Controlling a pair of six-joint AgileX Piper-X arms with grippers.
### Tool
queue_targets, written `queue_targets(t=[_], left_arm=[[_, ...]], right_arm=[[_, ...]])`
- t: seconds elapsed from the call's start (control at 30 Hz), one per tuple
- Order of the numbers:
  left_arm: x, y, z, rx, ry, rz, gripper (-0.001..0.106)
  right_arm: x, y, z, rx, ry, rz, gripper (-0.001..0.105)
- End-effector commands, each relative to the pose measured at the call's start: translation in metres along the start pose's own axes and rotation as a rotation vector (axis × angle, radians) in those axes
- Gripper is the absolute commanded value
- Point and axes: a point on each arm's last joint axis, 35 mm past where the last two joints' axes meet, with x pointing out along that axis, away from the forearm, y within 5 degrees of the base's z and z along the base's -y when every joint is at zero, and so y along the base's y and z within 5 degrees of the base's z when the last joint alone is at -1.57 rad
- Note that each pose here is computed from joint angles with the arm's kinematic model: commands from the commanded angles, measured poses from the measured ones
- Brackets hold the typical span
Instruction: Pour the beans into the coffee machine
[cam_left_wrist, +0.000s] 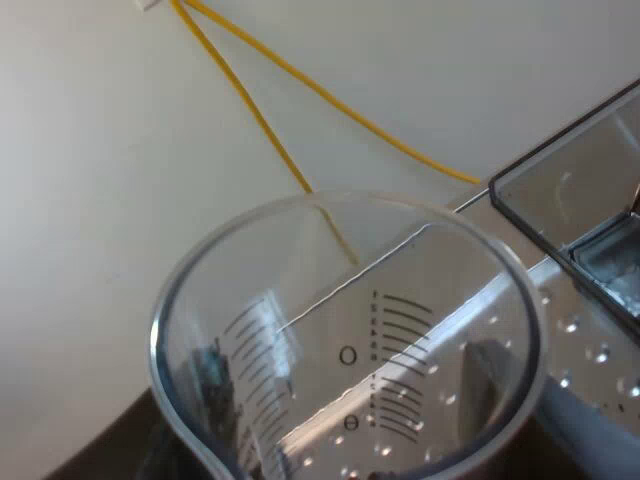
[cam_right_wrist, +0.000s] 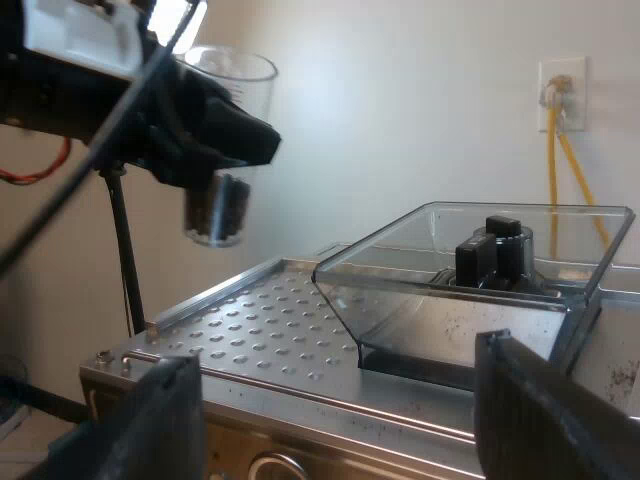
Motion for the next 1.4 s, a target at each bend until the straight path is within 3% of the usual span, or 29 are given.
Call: queue_targets(t=[0.03,0.43,0.53,0.83,1.27,1.4], left_arm=[[0.006,-0.002,0.004,-0.003,-0.013,0.023,0.012],[0.041,-0.013,0.008,0.001,-0.02,0.025,0.012],[0.045,-0.014,0.009,0.031,-0.023,0.026,0.012],[0.049,-0.015,0.01,0.101,-0.035,0.053,0.012],[0.05,-0.015,0.012,0.097,-0.051,0.056,0.012],[0.05,-0.015,0.013,0.166,-0.055,0.056,0.012]], right_arm=[[-0.002,-0.002,0.008,-0.007,-0.032,-0.008,0.059],[-0.002,-0.002,0.007,-0.009,-0.02,-0.004,0.059],[-0.002,-0.001,0.004,-0.014,0.006,0.004,0.059],[-0.002,-0.001,0.002,-0.017,0.022,0.008,0.059],[-0.002,-0.001,0.002,-0.017,0.022,0.008,0.059],[-0.002,-0.001,0.002,-0.015,0.022,0.008,0.059]])
